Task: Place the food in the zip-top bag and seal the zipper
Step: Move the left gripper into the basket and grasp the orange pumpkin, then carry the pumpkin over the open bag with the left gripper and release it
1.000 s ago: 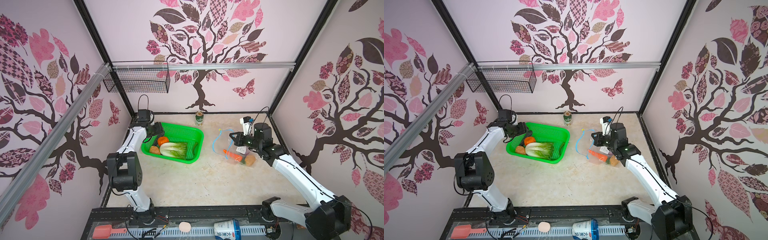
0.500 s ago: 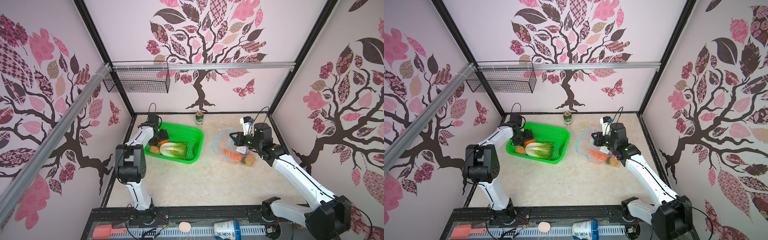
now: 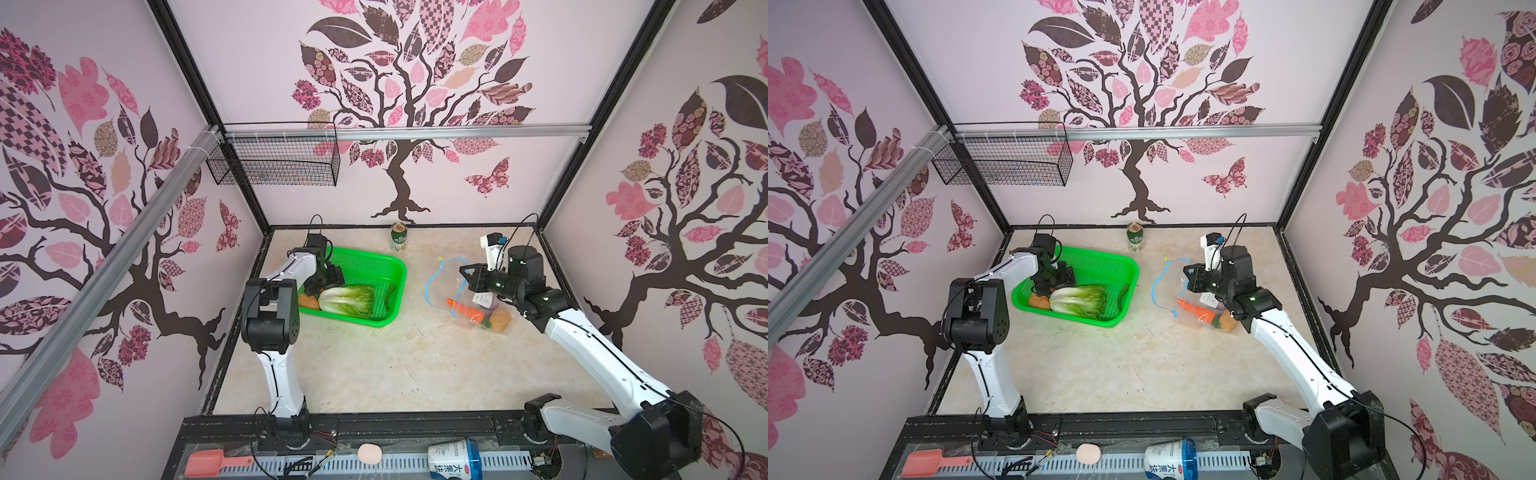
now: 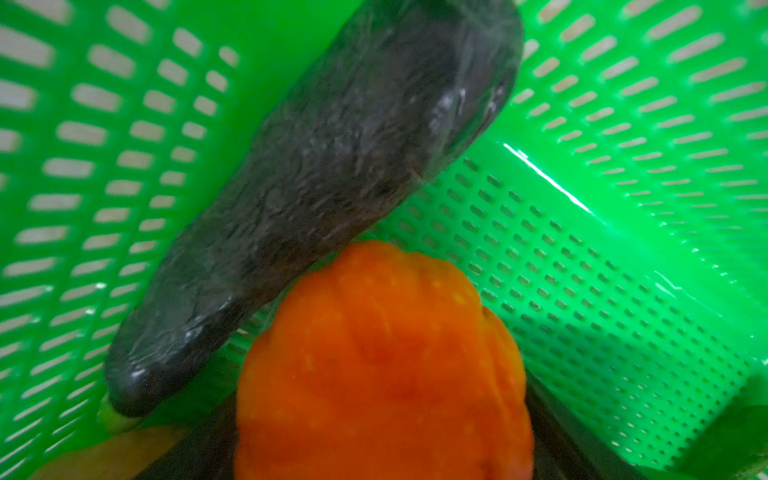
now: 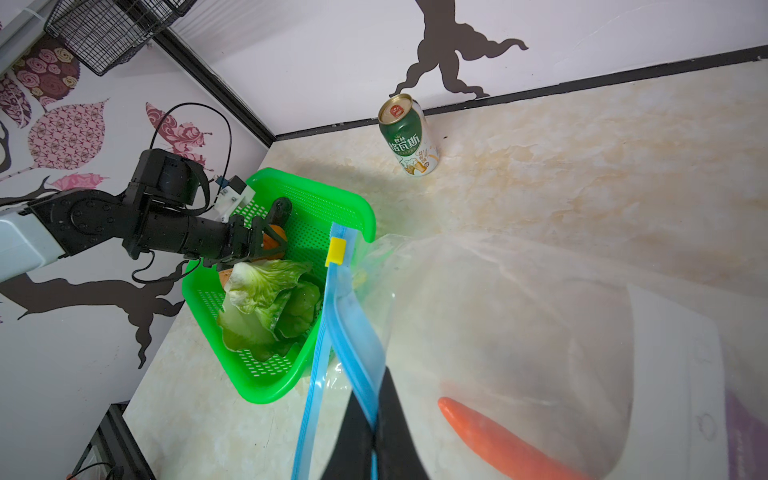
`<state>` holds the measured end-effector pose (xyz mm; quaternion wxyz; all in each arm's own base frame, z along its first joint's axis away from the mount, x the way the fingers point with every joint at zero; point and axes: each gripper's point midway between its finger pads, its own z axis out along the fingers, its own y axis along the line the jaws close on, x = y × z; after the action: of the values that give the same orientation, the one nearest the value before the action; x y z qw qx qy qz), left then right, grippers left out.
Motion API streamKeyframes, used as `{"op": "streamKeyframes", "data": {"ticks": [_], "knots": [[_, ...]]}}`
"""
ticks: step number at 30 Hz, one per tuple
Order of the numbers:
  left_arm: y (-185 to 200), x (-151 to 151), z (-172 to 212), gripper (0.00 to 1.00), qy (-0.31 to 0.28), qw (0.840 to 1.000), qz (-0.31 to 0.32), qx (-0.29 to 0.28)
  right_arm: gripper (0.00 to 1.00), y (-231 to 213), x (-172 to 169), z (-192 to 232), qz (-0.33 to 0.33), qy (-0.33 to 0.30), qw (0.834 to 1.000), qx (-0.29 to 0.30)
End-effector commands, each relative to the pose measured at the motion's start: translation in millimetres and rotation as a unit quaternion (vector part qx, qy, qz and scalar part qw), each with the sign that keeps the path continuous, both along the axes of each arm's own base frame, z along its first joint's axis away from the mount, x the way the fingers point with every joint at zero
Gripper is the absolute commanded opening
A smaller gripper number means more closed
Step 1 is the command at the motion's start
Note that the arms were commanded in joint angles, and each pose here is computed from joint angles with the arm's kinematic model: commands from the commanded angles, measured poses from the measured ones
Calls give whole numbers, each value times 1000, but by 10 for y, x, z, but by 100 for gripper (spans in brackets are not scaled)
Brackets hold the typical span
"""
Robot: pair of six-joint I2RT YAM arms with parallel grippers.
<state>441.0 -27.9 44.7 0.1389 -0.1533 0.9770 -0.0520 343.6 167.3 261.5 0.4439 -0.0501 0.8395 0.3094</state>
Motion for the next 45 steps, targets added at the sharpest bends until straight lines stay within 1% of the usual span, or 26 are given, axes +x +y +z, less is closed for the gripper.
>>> {"op": "streamKeyframes", "data": {"ticks": [1, 3, 7, 13, 15, 24, 33, 37, 42, 45], "knots": [[-13, 125, 41, 86, -13, 1000, -2, -3, 0, -15, -19, 126, -3, -17, 1000, 2], [-13, 129, 14, 83, -11, 1000, -3, -3, 0, -14, -18, 115, -2, -16, 1000, 1], [-13, 132, -2, 72, -11, 1000, -6, -2, 0, -18, -23, 122, -3, -16, 1000, 1], [-4, 148, 117, 55, -29, 1000, -6, 1, 0, -22, -21, 120, -3, -17, 1000, 0], [-5, 155, 179, 52, -38, 999, -6, 0, 0, -22, -21, 120, -3, -16, 1000, 0], [-61, 145, 597, 52, -91, 996, -6, -20, 0, -20, -17, 103, -3, -13, 1000, -1], [-154, 124, 869, 52, -133, 990, -15, -40, 0, -22, -13, 100, -4, -13, 1000, -2], [-321, 118, 978, 53, -158, 985, -33, -69, 0, -20, -16, 99, -3, -14, 1000, -2], [-566, 52, 1176, 53, -186, 978, -63, -76, 0, -23, -26, 107, -3, -16, 1000, -1], [-740, -11, 1381, 53, -209, 971, -84, -79, 0, -25, -26, 106, -4, -17, 1000, -1]]}}
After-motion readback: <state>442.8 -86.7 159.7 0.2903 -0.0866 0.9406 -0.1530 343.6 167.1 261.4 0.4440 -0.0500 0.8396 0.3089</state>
